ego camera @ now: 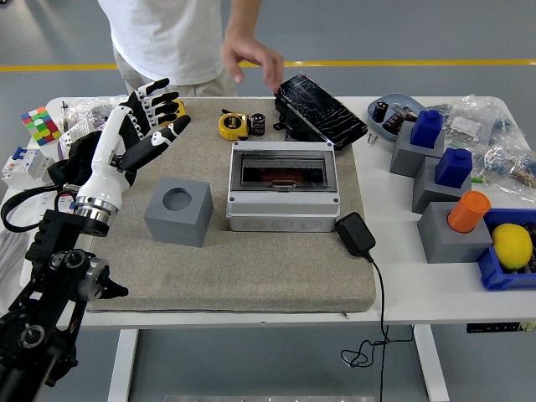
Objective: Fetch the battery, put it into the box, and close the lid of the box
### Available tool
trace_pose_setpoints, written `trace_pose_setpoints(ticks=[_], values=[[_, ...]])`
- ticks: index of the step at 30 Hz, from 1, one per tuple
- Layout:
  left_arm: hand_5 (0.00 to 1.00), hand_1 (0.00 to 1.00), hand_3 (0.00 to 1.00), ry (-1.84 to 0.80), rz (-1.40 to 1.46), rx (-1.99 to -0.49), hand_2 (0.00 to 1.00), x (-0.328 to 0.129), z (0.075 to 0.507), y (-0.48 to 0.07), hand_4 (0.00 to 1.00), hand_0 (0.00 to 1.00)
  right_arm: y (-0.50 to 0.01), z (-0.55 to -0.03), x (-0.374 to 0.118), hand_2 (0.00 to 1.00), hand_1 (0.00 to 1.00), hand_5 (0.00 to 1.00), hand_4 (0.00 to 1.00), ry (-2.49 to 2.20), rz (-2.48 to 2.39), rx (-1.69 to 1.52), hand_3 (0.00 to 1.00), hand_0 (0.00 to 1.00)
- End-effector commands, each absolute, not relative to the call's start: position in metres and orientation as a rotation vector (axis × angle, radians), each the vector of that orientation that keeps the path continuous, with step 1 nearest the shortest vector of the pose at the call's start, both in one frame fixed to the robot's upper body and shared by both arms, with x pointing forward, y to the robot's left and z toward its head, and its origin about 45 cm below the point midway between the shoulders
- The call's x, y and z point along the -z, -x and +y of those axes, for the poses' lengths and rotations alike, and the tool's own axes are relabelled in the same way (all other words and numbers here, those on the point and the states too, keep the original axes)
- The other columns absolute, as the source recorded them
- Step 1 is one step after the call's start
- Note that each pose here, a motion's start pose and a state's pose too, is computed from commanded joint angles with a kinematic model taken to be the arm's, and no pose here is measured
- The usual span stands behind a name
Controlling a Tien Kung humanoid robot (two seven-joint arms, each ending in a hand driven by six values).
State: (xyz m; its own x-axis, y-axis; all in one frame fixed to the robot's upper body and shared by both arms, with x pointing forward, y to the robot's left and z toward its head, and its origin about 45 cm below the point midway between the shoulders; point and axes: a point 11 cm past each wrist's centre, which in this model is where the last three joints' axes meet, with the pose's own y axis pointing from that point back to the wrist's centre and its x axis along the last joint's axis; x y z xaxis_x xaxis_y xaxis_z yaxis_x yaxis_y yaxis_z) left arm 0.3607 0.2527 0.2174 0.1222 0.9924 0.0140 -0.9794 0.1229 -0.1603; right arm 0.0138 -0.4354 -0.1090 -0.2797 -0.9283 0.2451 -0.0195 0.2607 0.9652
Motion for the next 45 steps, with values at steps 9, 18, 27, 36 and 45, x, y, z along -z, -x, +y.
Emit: trace_pose_setpoints(ticks=[9, 18, 27, 36, 45], values=[[0.421, 0.707, 0.771, 0.102, -0.105, -1.480, 0.716, -0.206, 0.274, -0.346, 0.998, 0.652, -0.015, -0.437, 0.108, 0.730, 0.720, 0.540, 0.998, -0.909, -1.565, 1.174, 0.749, 0.765], [0.427, 0.701, 0.764, 0.096, -0.066, -1.501, 0.716, -0.202, 0.287, -0.343, 0.998, 0.637, -0.014, -0.436, 0.109, 0.730, 0.719, 0.540, 0.998, -0.910, -1.562, 1.175, 0.749, 0.767], [0.421, 0.690, 0.763, 0.094, -0.070, -1.518, 0.707, -0.204, 0.294, -0.341, 0.998, 0.605, -0.016, -0.441, 0.107, 0.731, 0.719, 0.541, 0.998, -0.908, -1.567, 1.166, 0.749, 0.765], [0.410, 0.686, 0.762, 0.121, -0.050, -1.503, 0.704, -0.210, 0.292, -0.342, 0.998, 0.602, -0.022, -0.445, 0.105, 0.731, 0.719, 0.542, 0.998, -0.916, -1.575, 1.153, 0.748, 0.762], [0.405, 0.684, 0.755, 0.104, -0.063, -1.496, 0.704, -0.212, 0.292, -0.344, 0.998, 0.606, -0.027, -0.448, 0.103, 0.731, 0.719, 0.544, 0.998, -0.925, -1.582, 1.143, 0.748, 0.764]])
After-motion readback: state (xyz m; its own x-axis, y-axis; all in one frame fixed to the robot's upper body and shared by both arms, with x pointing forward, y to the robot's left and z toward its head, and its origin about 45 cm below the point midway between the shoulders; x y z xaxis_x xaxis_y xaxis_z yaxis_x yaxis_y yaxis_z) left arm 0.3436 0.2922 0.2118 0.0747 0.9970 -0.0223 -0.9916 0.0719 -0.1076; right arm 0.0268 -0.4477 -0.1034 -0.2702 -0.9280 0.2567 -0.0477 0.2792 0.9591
